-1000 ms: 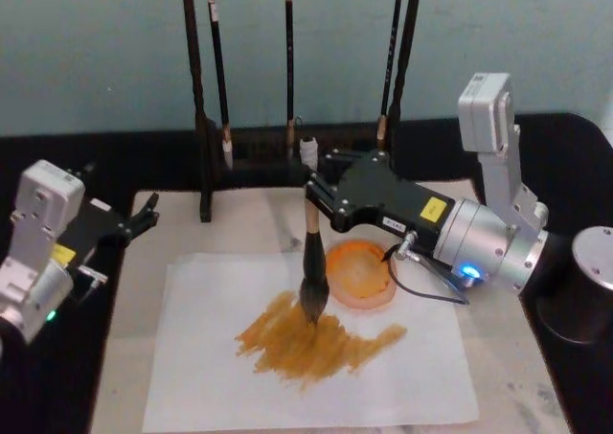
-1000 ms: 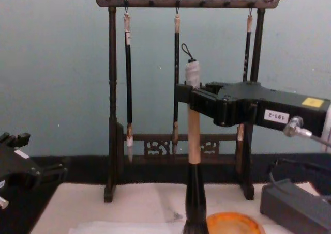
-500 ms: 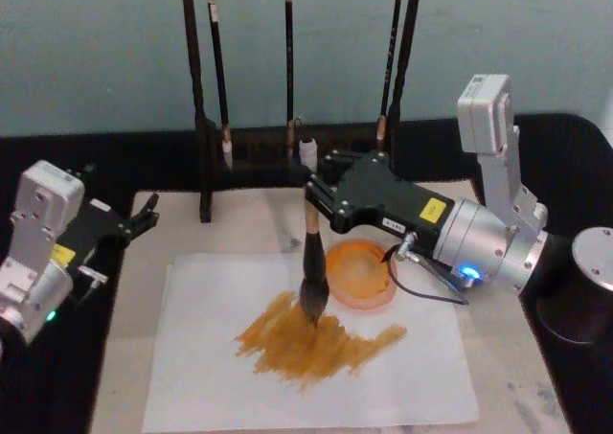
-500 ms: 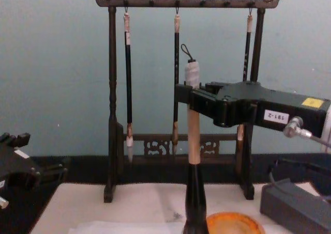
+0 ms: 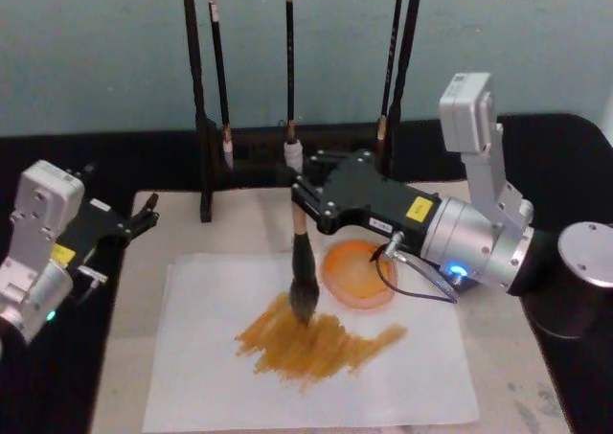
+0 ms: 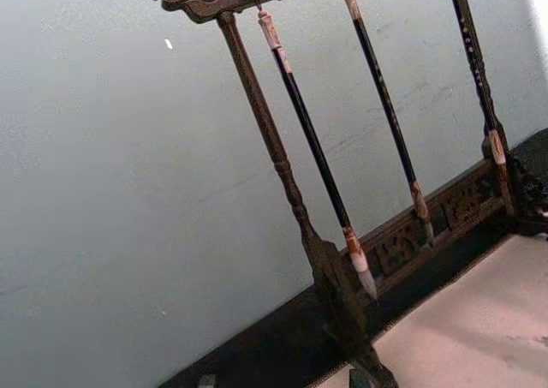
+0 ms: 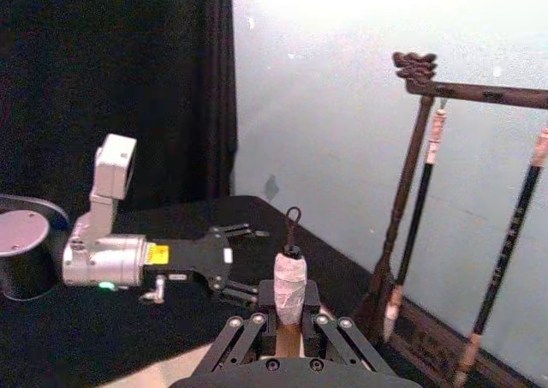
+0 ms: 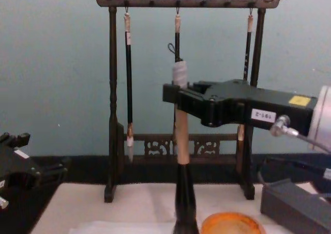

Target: Pick up the brush from the inkstone, write on the paper, then place the brush back to its original position.

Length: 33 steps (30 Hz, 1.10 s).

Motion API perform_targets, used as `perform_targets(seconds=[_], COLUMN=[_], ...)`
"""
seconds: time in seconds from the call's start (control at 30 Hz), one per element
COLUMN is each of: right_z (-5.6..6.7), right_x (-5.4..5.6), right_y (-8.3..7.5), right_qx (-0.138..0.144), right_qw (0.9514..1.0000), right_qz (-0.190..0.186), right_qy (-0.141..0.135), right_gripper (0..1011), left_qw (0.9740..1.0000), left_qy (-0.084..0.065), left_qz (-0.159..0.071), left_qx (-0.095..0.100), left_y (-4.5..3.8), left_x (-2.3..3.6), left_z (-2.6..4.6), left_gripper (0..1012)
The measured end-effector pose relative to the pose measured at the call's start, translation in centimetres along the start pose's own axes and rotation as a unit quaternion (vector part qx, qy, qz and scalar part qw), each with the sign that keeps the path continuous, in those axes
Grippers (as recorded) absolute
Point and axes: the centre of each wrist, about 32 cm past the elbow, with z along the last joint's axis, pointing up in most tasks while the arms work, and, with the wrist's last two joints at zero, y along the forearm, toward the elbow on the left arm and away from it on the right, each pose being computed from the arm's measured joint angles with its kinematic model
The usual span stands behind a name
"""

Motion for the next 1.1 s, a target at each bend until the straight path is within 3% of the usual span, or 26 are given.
perform_targets(seconds=[0.3,0.57,1.1], right_z=[-0.1,-1.1,-1.6], right_x=[-0.6,-0.8,0.5], right_y=[1.1,1.4,0.3], right_qx=[0.007,0.001,-0.012], right_qw=[0.9996,0.9991,0.9998], right_qz=[0.021,0.025,-0.008], right_qy=[0.020,0.035,0.015], right_gripper=[163,163,163], left_qw=[1.0000,1.0000,1.0000], left_qy=[0.000,0.000,0.000], left_qz=[0.000,0.000,0.000], left_qx=[0.000,0.000,0.000], left_y=[0.00,0.00,0.00], left_x=[0.00,0.00,0.00], left_z=[0.00,0.00,0.00], left_gripper=[1010,1010,1010])
